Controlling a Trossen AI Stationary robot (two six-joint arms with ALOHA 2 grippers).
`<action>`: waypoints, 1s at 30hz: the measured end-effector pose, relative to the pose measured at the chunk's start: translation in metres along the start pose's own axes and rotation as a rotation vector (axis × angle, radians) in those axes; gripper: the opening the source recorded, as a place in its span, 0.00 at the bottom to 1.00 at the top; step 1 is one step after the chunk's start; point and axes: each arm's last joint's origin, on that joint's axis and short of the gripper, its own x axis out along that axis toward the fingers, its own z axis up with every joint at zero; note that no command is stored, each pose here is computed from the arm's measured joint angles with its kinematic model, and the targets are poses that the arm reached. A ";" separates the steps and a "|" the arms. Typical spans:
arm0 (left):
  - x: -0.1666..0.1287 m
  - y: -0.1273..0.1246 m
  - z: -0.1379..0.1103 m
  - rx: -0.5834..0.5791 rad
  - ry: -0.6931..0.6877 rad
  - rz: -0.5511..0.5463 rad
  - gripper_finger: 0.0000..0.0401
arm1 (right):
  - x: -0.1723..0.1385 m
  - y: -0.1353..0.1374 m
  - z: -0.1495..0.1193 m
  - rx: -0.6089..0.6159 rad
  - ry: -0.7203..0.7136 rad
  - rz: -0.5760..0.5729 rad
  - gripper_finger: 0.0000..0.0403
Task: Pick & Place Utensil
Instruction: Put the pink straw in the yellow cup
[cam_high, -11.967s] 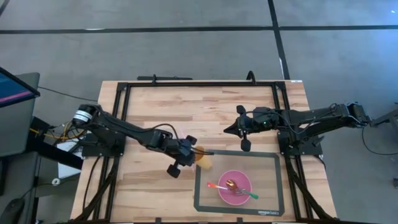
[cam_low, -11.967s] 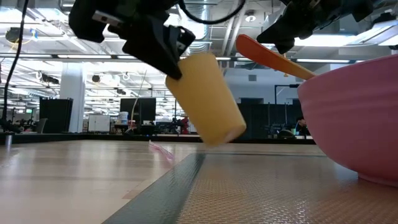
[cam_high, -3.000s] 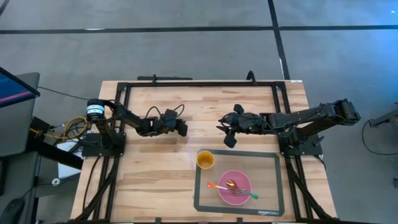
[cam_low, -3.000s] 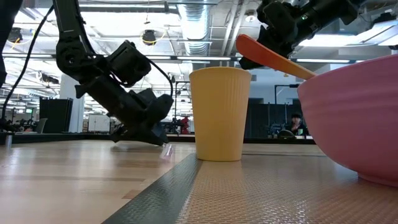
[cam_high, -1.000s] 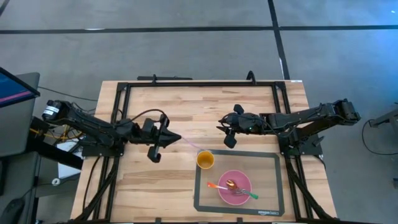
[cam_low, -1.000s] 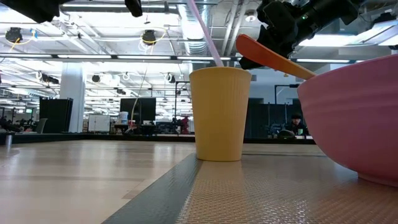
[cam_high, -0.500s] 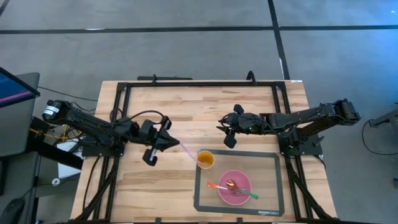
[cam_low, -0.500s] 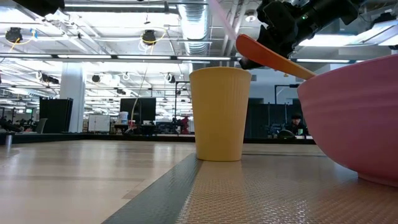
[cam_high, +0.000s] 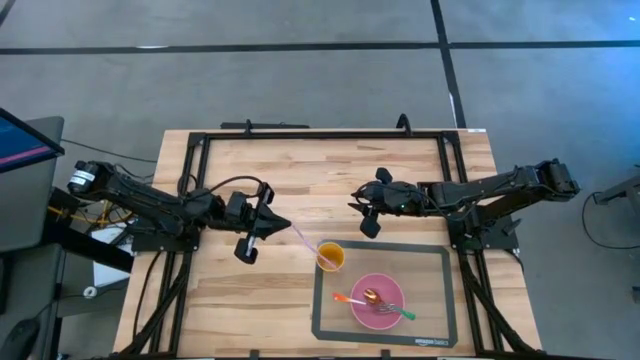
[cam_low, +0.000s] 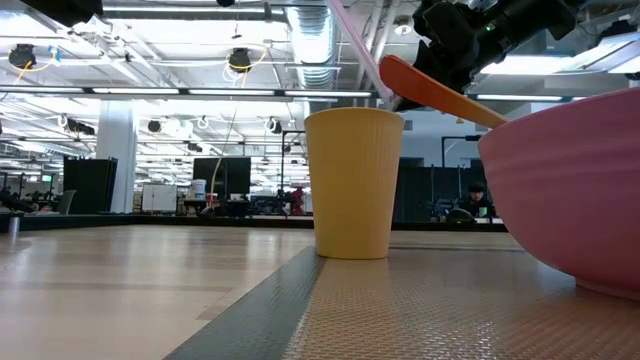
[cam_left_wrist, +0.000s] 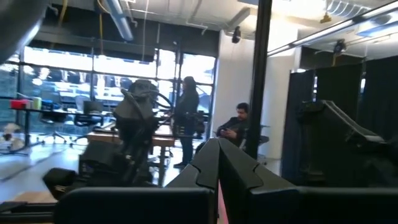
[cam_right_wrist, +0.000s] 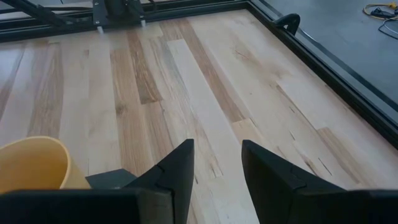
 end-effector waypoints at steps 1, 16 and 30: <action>0.000 0.000 0.000 0.004 -0.002 0.004 0.01 | 0.000 0.000 0.000 0.000 0.000 0.000 0.32; -0.002 0.010 -0.008 0.029 0.120 0.048 0.01 | 0.000 0.000 0.000 -0.001 0.005 -0.001 0.32; -0.009 0.009 0.010 0.030 0.054 0.044 0.01 | 0.000 0.000 -0.001 -0.002 0.006 -0.001 0.32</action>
